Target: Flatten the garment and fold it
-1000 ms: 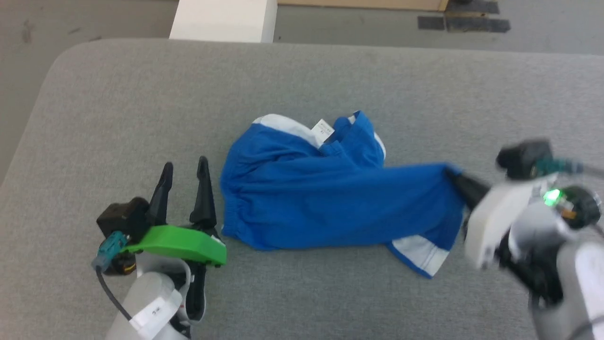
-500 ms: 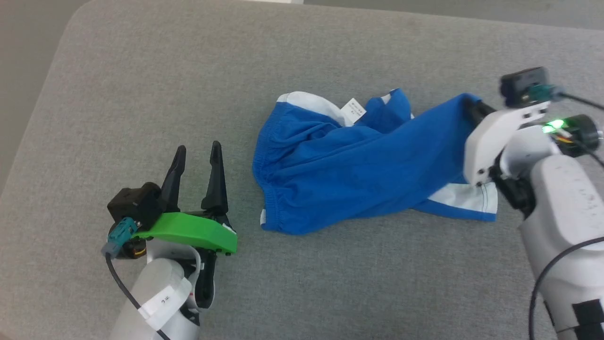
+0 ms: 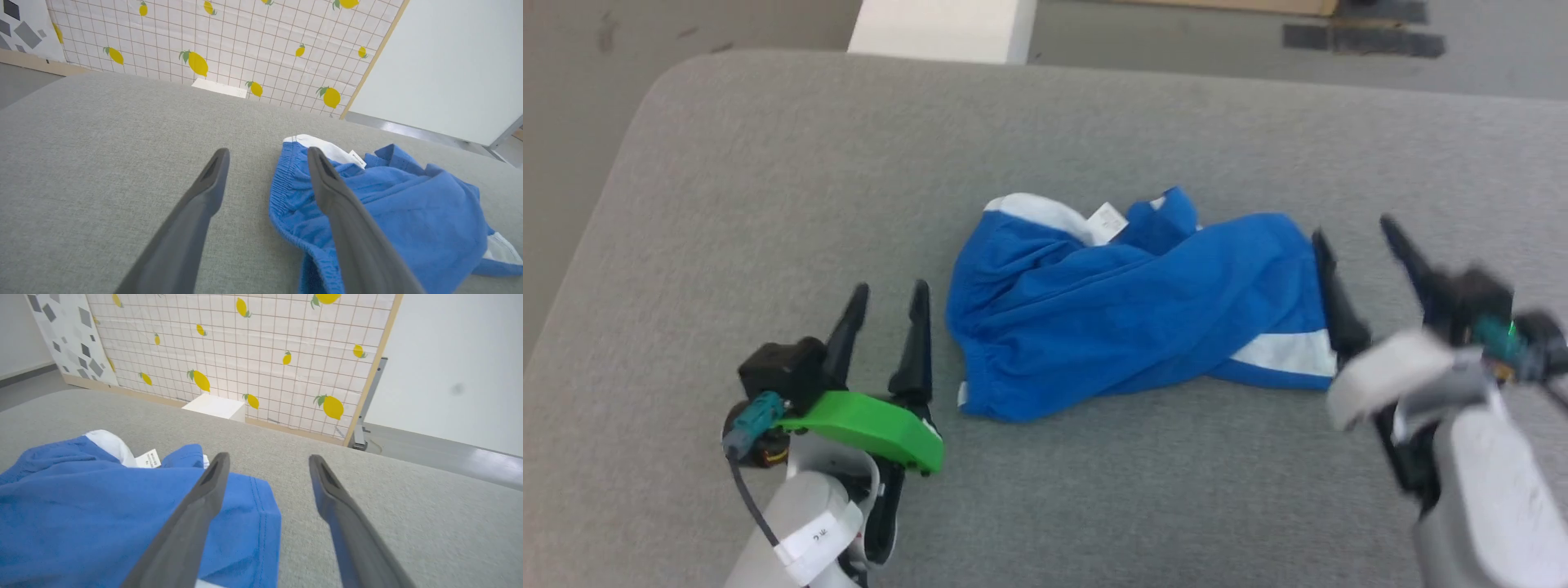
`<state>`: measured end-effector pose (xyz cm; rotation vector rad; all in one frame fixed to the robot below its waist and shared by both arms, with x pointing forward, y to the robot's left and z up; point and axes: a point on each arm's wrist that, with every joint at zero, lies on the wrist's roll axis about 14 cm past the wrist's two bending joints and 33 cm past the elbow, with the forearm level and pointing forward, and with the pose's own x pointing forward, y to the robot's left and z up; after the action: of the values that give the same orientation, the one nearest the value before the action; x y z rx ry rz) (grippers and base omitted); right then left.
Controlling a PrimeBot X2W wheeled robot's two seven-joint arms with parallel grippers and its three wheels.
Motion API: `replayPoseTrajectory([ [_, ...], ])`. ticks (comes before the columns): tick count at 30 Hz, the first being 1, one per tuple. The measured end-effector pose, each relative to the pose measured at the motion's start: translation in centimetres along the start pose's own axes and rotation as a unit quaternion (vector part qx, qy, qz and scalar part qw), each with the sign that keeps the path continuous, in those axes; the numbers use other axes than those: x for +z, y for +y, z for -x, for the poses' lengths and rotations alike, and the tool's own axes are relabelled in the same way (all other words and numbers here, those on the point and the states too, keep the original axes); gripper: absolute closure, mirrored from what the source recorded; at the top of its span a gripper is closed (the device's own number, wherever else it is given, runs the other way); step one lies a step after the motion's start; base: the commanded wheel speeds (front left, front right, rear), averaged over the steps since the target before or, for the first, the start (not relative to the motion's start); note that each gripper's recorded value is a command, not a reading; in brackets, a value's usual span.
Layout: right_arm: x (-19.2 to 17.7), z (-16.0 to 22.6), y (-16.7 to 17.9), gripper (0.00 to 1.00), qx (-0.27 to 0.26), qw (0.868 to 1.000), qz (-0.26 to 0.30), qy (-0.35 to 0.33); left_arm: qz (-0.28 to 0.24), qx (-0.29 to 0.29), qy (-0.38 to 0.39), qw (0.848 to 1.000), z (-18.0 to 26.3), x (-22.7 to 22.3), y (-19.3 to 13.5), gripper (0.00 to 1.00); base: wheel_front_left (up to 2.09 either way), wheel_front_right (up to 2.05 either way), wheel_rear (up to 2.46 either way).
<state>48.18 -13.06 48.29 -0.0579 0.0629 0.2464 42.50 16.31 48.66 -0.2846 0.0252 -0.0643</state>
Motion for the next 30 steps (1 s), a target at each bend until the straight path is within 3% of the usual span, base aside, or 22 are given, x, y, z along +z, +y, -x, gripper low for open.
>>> replayPoseTrajectory([
  [7,0.4,5.5,-0.2,0.00,-0.032,0.999,-0.002,-0.008,0.009,-0.037,0.122,0.992,0.2,-3.4,-2.7,0.00,0.00,0.00,0.00],
  [11,1.0,6.9,-0.6,0.00,-0.044,0.999,0.002,-0.013,-0.015,-0.018,0.184,0.983,-0.2,-4.7,-1.9,0.00,0.00,0.00,0.00],
  [18,0.7,7.2,-0.1,0.00,-0.038,0.999,-0.002,-0.005,-0.040,-0.007,0.232,0.972,-2.9,-5.3,-1.0,0.00,0.00,0.00,0.00],
  [30,-0.6,6.9,-0.7,0.00,-0.045,0.999,-0.012,0.012,-0.031,-0.040,0.281,0.958,-5.6,-7.7,-1.9,0.00,0.00,0.00,0.00],
])
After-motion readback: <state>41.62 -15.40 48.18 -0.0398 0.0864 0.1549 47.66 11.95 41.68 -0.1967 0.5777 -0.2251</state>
